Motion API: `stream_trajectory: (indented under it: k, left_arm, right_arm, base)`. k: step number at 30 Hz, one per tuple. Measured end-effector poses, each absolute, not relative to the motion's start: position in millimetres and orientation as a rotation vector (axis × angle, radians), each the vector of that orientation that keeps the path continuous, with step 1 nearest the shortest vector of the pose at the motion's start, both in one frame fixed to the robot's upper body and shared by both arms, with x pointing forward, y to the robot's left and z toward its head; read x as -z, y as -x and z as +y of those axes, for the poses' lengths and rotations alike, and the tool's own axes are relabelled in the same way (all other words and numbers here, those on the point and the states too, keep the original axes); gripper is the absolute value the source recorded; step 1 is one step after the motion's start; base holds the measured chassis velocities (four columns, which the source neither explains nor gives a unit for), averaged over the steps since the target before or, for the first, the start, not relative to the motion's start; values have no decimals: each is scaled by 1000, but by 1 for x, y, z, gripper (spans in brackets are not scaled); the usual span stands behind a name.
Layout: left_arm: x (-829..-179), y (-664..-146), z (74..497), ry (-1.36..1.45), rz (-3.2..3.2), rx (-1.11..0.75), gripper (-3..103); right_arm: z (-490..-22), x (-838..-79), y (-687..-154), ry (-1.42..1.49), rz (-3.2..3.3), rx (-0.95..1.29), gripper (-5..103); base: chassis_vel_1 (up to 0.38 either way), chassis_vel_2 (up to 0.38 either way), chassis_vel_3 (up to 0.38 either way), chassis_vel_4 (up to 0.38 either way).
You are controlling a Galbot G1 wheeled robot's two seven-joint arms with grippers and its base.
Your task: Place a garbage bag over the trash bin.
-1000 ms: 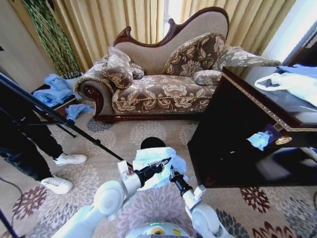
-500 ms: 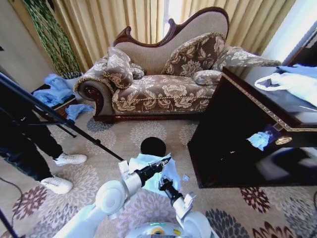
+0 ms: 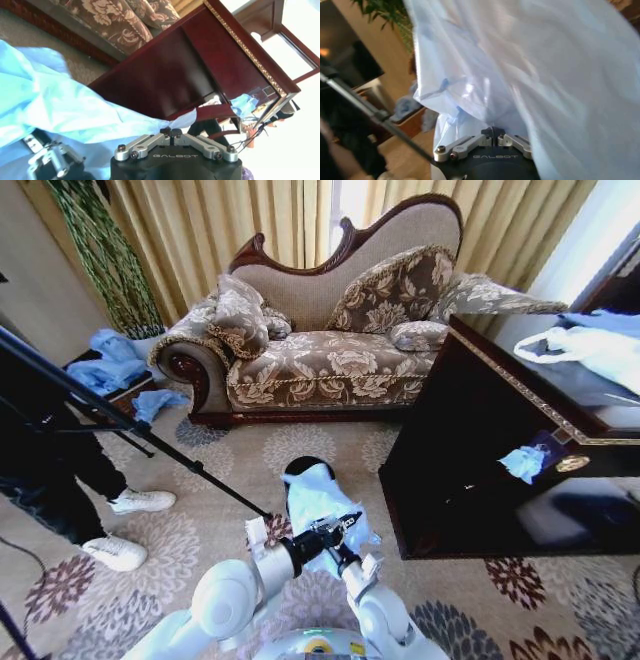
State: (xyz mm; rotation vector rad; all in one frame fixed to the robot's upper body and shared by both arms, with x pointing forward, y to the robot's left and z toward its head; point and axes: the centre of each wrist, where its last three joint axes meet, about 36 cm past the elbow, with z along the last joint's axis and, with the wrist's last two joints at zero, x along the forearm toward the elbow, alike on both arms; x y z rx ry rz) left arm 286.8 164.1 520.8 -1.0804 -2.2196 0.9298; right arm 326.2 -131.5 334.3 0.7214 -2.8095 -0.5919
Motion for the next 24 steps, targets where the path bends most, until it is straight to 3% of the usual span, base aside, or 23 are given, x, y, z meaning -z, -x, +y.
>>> stream_trajectory:
  k: [24]
  left_arm:
    - [-527,-281,163,1122,-2209,-945,0]
  right_arm:
    - [-147,-337,-372,-491,-2924,616,0]
  base:
    - [0,0,0,0]
